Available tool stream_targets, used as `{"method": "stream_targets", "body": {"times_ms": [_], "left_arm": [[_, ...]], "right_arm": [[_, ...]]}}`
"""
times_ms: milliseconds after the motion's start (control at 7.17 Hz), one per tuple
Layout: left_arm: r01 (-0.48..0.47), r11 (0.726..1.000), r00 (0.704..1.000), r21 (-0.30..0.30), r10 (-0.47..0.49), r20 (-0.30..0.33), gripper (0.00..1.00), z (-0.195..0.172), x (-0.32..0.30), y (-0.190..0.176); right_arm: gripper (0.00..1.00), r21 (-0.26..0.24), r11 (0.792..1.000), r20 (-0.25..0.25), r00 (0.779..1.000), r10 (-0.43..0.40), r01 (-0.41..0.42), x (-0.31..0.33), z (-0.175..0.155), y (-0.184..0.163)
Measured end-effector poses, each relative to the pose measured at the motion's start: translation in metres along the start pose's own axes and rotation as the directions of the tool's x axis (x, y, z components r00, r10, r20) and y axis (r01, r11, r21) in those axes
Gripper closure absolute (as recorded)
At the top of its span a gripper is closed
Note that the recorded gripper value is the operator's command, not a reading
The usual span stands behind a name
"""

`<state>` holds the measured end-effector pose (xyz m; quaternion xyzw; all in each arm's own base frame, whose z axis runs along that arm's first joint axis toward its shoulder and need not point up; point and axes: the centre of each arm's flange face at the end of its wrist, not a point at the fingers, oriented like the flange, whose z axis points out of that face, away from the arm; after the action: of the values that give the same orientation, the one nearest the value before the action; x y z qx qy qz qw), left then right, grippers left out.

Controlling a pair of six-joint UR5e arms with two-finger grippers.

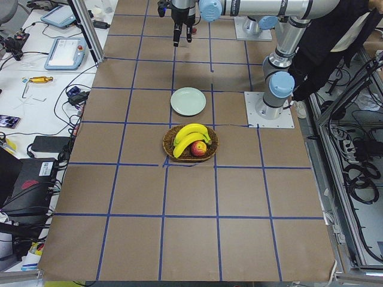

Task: Collect all strawberries into plate
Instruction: 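Carry the strawberry toward the plate and set it on the table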

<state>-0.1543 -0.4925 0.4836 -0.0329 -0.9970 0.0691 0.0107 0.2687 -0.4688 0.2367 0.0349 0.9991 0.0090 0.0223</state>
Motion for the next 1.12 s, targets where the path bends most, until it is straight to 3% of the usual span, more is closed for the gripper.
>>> {"method": "stream_targets", "body": {"times_ms": [558,837,976,1116], "left_arm": [[0.0,1.0,1.0,0.001,0.0,0.0,0.0,0.0,0.0,0.0],[0.0,1.0,1.0,0.001,0.0,0.0,0.0,0.0,0.0,0.0],[0.0,1.0,1.0,0.002,0.0,0.0,0.0,-0.001,0.0,0.0],[0.0,1.0,1.0,0.002,0.0,0.0,0.0,-0.001,0.0,0.0]], "right_arm": [[0.94,0.013,1.0,0.047,0.999,-0.006,0.005,-0.065,0.013,-0.007],[0.86,-0.003,1.0,0.051,0.998,-0.021,0.021,-0.099,0.036,-0.011],[0.01,-0.01,1.0,0.045,0.999,-0.014,0.015,-0.108,0.044,-0.013],[0.0,-0.014,1.0,0.048,0.999,-0.008,0.008,-0.113,0.047,-0.013]]}}
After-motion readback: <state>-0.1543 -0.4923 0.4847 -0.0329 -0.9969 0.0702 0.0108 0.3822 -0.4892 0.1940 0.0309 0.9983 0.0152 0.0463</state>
